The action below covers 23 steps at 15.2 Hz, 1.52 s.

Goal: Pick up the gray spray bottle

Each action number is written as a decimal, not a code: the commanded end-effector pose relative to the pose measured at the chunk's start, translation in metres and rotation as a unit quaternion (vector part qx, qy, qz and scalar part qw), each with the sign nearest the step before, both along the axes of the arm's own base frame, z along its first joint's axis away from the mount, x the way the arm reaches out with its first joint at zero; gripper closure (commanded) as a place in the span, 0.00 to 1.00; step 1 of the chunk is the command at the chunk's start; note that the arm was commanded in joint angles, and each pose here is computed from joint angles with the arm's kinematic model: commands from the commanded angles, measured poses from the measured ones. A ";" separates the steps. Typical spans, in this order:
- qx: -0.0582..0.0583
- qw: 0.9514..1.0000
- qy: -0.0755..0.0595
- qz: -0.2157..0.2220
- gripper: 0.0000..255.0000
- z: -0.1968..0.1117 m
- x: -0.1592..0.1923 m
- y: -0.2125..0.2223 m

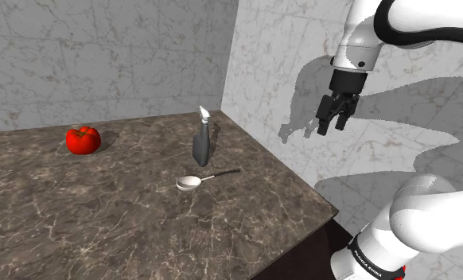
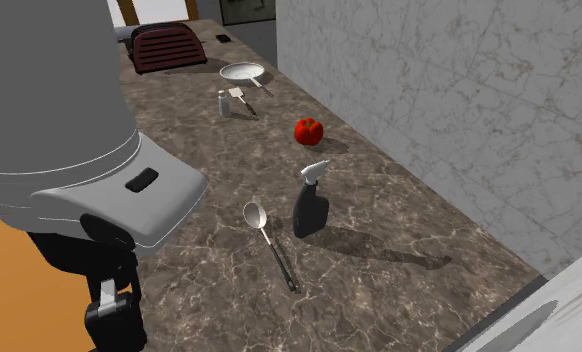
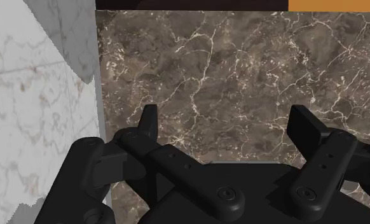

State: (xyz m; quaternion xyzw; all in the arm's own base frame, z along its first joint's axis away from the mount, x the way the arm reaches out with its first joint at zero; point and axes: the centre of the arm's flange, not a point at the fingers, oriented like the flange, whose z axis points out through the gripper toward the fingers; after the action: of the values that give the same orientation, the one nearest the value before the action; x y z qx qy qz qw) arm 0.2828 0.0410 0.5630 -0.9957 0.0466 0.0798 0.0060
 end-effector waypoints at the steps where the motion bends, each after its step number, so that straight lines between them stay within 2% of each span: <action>1: 0.000 1.000 0.000 0.000 0.00 0.000 0.000 0.000; 23: -0.011 0.999 -0.023 -0.032 0.00 -0.054 0.253 0.118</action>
State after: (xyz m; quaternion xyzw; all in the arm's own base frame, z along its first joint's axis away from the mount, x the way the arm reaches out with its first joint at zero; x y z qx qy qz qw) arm 0.5235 0.1546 0.5111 -0.9954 0.0769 0.0572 -0.0012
